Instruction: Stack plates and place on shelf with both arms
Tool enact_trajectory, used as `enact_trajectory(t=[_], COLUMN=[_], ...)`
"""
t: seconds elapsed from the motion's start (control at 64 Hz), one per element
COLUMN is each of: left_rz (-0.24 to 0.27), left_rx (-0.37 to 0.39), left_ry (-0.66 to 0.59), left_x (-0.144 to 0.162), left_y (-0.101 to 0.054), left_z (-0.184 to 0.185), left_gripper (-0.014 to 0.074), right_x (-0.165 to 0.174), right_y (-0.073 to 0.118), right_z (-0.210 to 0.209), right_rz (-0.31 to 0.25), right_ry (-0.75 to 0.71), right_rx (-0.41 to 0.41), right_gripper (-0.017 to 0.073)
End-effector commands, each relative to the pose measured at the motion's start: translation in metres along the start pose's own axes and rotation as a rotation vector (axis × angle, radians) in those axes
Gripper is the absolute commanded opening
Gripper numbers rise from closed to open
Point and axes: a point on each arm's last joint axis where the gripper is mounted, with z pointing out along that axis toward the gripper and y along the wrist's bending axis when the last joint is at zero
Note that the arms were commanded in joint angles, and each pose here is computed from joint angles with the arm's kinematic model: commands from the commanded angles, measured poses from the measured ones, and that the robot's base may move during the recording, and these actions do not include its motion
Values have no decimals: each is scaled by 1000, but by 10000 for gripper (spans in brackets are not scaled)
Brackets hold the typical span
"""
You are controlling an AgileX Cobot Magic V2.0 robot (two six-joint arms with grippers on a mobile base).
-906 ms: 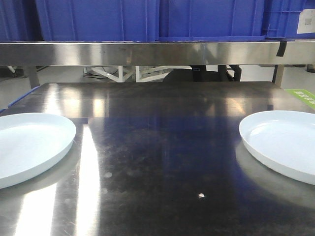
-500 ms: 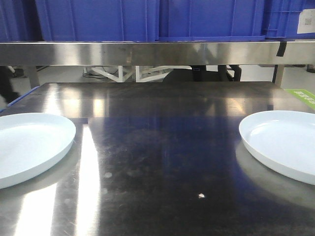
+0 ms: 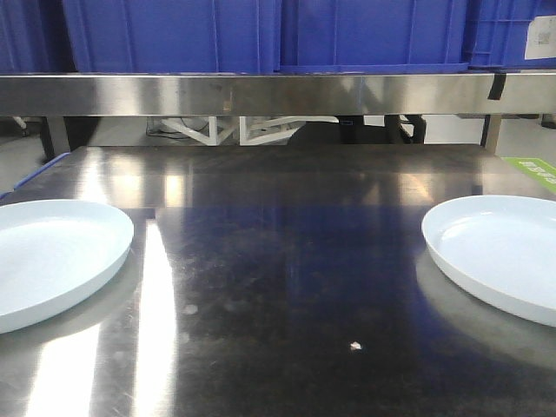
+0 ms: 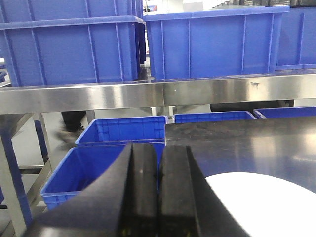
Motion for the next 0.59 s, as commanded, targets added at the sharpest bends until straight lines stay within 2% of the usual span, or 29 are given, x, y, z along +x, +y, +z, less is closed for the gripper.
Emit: enact_trajectory(t=[0.0, 0.109, 0.25, 0.453, 0.578], left_rz=[-11, -9, 28, 28, 3], left_rx=[-11, -10, -3, 2, 7], left_ry=[-93, -87, -34, 9, 55], left_x=[-9, -17, -34, -61, -67], left_y=[1, 2, 3, 5, 6], left_z=[-1, 0, 4, 19, 31], left_gripper=[81, 81, 81, 81, 81], right_x=[-8, -8, -8, -8, -8], right_y=[0, 0, 0, 0, 0], right_z=[-2, -2, -2, -2, -2], right_rz=[-13, -13, -13, -13, -13], right_ry=[-101, -101, -101, -101, -101], right_rx=[4, 4, 4, 4, 4], right_gripper=[55, 55, 55, 55, 55])
